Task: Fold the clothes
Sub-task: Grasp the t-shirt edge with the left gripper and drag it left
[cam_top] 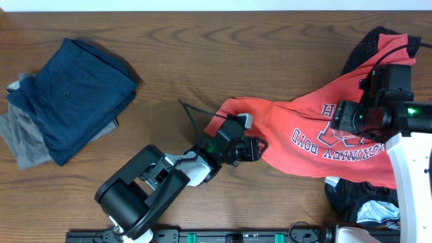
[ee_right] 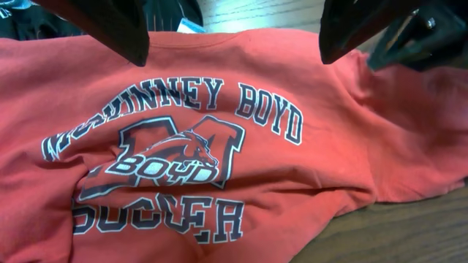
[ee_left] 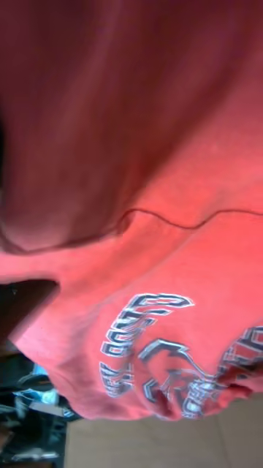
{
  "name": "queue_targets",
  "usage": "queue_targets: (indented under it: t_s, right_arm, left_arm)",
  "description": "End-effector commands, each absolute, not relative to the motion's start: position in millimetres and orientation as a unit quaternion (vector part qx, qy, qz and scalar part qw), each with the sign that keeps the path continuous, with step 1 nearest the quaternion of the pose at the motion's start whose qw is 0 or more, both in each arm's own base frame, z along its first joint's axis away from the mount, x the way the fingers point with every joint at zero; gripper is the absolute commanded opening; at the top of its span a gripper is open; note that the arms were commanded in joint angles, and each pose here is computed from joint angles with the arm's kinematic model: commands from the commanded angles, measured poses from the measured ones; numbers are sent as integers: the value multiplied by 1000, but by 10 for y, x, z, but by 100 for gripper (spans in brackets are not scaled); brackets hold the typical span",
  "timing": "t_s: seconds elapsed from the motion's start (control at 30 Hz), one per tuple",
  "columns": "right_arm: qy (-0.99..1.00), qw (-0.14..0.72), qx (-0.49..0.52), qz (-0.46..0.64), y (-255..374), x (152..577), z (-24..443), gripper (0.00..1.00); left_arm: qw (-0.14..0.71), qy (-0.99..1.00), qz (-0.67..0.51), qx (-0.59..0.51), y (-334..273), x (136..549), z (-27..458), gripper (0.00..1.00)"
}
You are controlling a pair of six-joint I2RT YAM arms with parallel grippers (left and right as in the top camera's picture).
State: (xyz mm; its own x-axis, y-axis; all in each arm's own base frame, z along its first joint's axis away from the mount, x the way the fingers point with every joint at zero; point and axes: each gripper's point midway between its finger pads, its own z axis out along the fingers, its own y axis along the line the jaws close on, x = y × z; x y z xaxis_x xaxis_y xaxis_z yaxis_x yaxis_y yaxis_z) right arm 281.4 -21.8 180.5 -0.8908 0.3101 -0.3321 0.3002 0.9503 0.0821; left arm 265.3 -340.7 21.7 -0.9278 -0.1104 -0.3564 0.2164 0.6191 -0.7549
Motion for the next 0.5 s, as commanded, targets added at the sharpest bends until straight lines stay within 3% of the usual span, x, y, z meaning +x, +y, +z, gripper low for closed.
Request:
queue_targets:
  t_s: [0.0,0.2,0.27,0.4,0.43,0.47]
  right_arm:
    - [971,178,157,9,-261,2810,1842,66]
    - [973,170,157,9,-256,2777,1827,28]
    - [974,163,155,10,-246,2744,1813,21]
    - [981,144,128,25,-169,2683,1741,19]
    - [982,140,129,23,-175,2670,1708,22]
    - [982,139,129,20,-185,2671,1678,32]
  left_arm:
    - [226,848,-479,34,-3537,2880,636,12]
    - [332,750,-568,69,-3658,3318,2099,8]
    - [386,713,-578,89,-3611,3450,2652,8]
    - [428,692,-574,91,-3469,3641,3259,8]
    - [431,692,-572,88,-3435,3674,3344,8]
    - [433,692,-571,86,-3404,3696,3419,8]
